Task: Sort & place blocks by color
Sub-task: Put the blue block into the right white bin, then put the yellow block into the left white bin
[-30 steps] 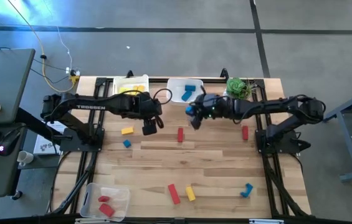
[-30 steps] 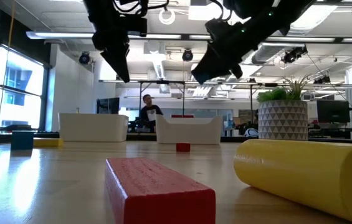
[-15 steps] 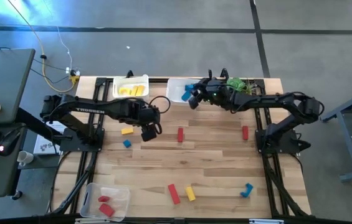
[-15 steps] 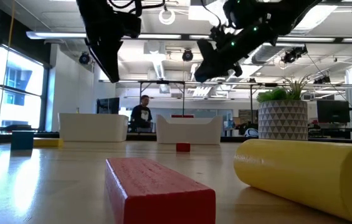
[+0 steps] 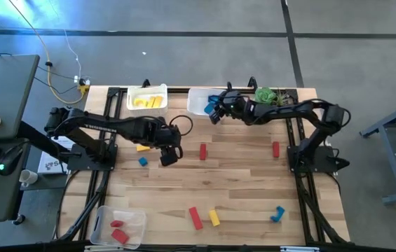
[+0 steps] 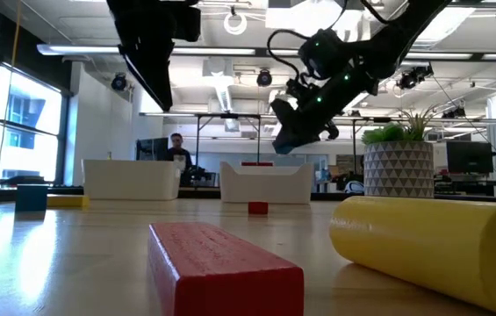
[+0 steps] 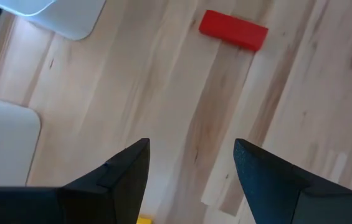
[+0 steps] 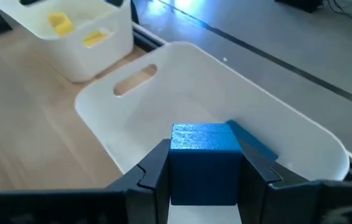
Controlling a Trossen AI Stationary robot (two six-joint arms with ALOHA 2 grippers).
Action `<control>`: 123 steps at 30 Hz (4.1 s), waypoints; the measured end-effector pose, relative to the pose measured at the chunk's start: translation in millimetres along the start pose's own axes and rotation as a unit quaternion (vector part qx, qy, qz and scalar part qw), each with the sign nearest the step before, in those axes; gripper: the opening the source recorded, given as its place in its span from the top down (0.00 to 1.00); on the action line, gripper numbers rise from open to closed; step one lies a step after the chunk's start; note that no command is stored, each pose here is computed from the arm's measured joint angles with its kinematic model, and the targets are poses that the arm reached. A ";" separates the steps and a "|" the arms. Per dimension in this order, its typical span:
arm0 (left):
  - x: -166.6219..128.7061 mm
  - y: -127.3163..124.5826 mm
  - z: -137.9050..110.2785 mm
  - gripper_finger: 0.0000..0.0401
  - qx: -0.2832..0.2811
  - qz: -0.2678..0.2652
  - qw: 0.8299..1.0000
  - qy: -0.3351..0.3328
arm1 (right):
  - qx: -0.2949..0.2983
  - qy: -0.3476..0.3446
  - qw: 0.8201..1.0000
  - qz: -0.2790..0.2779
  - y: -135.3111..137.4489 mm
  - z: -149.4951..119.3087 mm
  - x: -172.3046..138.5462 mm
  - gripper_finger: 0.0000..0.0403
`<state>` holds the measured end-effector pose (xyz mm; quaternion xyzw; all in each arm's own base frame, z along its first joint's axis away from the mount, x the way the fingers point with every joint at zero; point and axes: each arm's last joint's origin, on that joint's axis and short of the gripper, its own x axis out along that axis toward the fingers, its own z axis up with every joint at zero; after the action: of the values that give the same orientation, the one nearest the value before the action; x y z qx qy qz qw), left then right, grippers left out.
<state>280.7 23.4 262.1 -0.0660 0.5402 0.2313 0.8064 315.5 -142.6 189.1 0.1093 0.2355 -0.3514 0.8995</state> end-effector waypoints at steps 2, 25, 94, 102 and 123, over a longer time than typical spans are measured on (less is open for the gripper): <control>-0.7 -2.8 0.3 0.45 0.002 -0.009 1.000 -0.004 | -0.001 0.005 1.000 -0.001 -0.7 -2.1 2.4 0.74; -4.5 -15.8 -4.3 0.46 0.024 -0.033 0.999 -0.002 | -0.006 0.016 1.000 0.000 -2.8 -2.3 0.1 0.45; 65.2 52.1 -81.6 0.46 -0.032 0.063 0.965 0.252 | -0.083 0.148 0.984 0.063 50.5 -23.0 -78.3 0.43; 76.2 62.3 -92.2 0.46 -0.011 0.029 0.962 0.273 | -0.085 0.151 0.983 0.060 49.8 -23.7 -78.5 0.43; 89.4 61.0 -103.1 0.46 -0.006 -0.016 0.965 0.263 | -0.085 0.151 0.983 0.059 49.8 -23.7 -78.5 0.43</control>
<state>194.5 67.6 148.2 -0.1378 0.7308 0.1960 0.6391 290.9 -52.1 209.5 0.0976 0.3907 -0.2554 0.8790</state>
